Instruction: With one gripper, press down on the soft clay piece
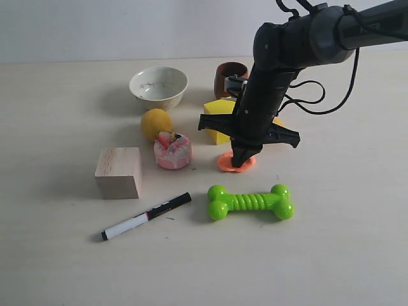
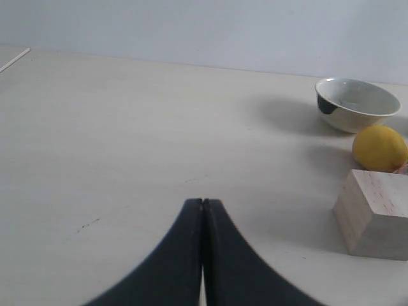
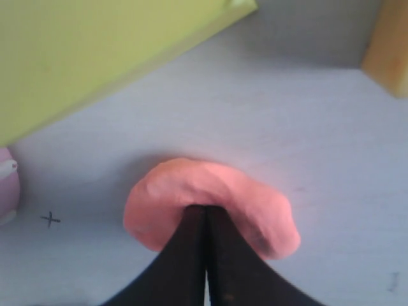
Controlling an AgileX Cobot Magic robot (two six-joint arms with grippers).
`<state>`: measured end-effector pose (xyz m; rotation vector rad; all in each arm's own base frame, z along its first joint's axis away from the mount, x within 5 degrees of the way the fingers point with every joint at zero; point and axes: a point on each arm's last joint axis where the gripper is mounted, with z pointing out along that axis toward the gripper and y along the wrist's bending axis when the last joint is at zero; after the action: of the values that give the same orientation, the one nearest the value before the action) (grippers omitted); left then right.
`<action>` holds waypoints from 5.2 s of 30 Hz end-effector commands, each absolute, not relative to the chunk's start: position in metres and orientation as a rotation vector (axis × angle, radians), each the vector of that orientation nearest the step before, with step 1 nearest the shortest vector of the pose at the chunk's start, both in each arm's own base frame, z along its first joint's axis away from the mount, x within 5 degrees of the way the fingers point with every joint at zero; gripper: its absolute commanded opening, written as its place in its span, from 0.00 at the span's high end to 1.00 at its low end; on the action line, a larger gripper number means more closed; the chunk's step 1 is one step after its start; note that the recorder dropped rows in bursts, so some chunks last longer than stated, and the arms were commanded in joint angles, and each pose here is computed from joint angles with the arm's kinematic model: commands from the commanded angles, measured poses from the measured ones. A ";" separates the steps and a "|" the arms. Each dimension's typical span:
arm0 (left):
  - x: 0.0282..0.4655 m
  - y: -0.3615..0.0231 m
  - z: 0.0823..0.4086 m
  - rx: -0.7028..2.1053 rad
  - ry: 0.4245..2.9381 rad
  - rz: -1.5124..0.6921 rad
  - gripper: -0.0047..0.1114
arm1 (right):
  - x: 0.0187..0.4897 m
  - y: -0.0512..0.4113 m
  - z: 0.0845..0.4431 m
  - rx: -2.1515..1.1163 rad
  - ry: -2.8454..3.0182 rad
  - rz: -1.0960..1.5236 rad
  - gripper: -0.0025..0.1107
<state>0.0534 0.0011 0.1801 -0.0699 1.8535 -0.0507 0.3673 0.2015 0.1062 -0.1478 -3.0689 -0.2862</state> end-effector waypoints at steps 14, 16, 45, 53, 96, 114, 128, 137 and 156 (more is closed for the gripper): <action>0.053 0.000 0.181 -0.071 1.839 -0.065 0.96 | 0.363 0.200 0.080 -0.121 -3.031 -0.234 0.56; 0.053 0.000 0.181 -0.071 1.839 -0.065 0.96 | 0.363 0.200 0.080 -0.120 -3.029 -0.233 0.55; 0.053 0.000 0.181 -0.071 1.839 -0.065 0.96 | 0.360 0.199 0.084 -0.109 -3.002 -0.211 0.62; 0.053 0.000 0.181 -0.071 1.839 -0.065 0.96 | 0.362 0.199 0.102 -0.100 -3.045 -0.243 0.64; 0.053 0.000 0.181 -0.071 1.839 -0.065 0.96 | 0.364 0.205 0.113 -0.043 -3.078 -0.361 0.88; 0.053 0.000 0.181 -0.071 1.839 -0.065 0.96 | 0.363 0.205 0.115 -0.009 -3.076 -0.370 0.58; 0.053 0.000 0.181 -0.071 1.839 -0.065 0.96 | 0.363 0.204 0.146 0.058 -3.147 -0.404 0.69; 0.053 0.000 0.181 -0.071 1.839 -0.065 0.96 | 0.355 0.189 0.210 0.231 -3.341 -0.359 0.98; 0.053 0.000 0.181 -0.071 1.839 -0.065 0.96 | 0.219 0.106 0.371 0.411 -3.973 -0.641 0.98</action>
<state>0.0534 0.0011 0.1801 -0.0699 1.8535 -0.0507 0.2257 0.1129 0.3614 0.3399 -3.9000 -0.6978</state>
